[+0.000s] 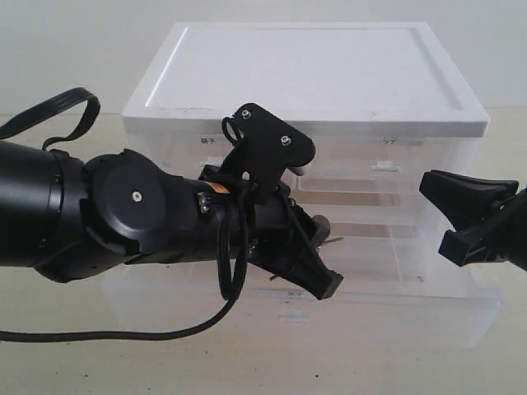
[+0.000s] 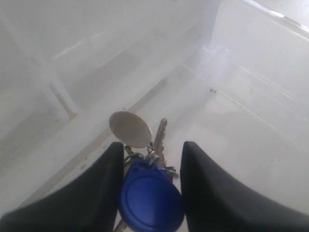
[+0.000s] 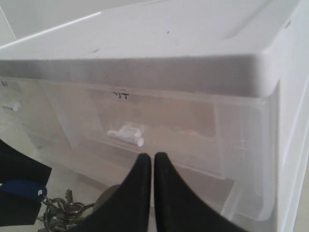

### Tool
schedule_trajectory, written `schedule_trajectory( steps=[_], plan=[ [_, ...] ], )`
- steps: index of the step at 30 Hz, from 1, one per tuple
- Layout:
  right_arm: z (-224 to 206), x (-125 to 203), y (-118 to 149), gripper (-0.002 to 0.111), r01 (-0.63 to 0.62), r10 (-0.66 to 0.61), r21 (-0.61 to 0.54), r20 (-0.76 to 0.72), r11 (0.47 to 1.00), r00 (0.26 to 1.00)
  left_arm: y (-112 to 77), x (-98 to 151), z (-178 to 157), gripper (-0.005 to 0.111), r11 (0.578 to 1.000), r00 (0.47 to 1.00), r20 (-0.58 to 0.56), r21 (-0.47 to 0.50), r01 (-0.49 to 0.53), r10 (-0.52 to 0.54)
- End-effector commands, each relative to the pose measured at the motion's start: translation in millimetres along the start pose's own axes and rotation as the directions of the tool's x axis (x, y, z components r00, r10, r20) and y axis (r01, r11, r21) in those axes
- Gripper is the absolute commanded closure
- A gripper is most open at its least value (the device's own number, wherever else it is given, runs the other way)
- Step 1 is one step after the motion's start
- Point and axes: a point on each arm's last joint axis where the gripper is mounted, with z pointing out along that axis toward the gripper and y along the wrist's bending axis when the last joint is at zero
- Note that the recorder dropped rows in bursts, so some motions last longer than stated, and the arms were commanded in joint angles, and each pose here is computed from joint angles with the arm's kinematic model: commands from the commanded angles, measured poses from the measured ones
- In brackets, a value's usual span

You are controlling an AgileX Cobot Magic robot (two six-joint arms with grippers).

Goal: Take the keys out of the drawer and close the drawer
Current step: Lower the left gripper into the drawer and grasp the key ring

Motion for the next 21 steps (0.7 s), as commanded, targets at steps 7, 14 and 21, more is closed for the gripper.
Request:
schedule_trajectory(
  steps=[7, 14, 21],
  plan=[
    [1, -1, -1, 0.108, -0.002, 0.002, 0.004, 0.005, 1.000, 1.000, 0.6, -5, -10, 0.102, 1.000, 0.999, 0.037, -0.014, -0.022, 0.023],
    [1, -1, -1, 0.108, -0.002, 0.002, 0.004, 0.005, 1.000, 1.000, 0.6, -23, -39, 0.102, 1.000, 0.993, 0.116, 0.007, -0.023, 0.022],
    [1, -1, -1, 0.108, -0.002, 0.002, 0.004, 0.005, 1.000, 1.000, -0.9, -39, -70, 0.102, 0.998, 0.981, 0.191, 0.043, -0.037, 0.028]
  ],
)
